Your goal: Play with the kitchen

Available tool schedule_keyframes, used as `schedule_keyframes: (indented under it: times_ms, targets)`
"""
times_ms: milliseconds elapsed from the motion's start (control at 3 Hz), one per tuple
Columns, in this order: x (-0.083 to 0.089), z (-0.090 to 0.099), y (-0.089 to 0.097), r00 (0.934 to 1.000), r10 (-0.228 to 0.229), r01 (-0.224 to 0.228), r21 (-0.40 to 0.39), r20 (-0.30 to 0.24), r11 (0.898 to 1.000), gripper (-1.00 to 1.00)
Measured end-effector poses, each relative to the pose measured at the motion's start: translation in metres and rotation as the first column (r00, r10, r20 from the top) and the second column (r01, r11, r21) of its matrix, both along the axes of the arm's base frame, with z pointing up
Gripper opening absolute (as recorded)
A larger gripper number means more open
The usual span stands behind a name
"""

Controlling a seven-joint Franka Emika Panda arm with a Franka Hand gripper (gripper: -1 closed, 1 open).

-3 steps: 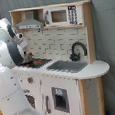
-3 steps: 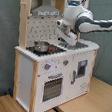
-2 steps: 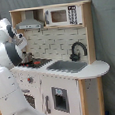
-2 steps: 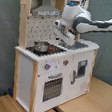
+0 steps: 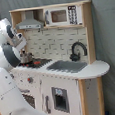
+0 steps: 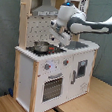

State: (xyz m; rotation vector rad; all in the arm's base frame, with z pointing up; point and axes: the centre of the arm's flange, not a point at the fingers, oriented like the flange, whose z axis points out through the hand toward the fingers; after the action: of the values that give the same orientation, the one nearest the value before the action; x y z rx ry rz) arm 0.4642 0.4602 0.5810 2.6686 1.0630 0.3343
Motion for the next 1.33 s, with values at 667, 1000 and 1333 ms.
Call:
schedule_keyframes:
  times_ms: [667, 1000, 1333]
  targets:
    - [0.017, 0.002, 0.017, 0.9991, 0.04, -0.04, -0.004, -0.014, 0.999, 1.0]
    - [0.023, 0.005, 0.022, 0.9981, 0.055, -0.056, -0.006, -0.026, 0.998, 1.0]
    - [0.026, 0.009, 0.025, 0.9958, 0.076, -0.076, -0.006, -0.052, 0.997, 1.0]
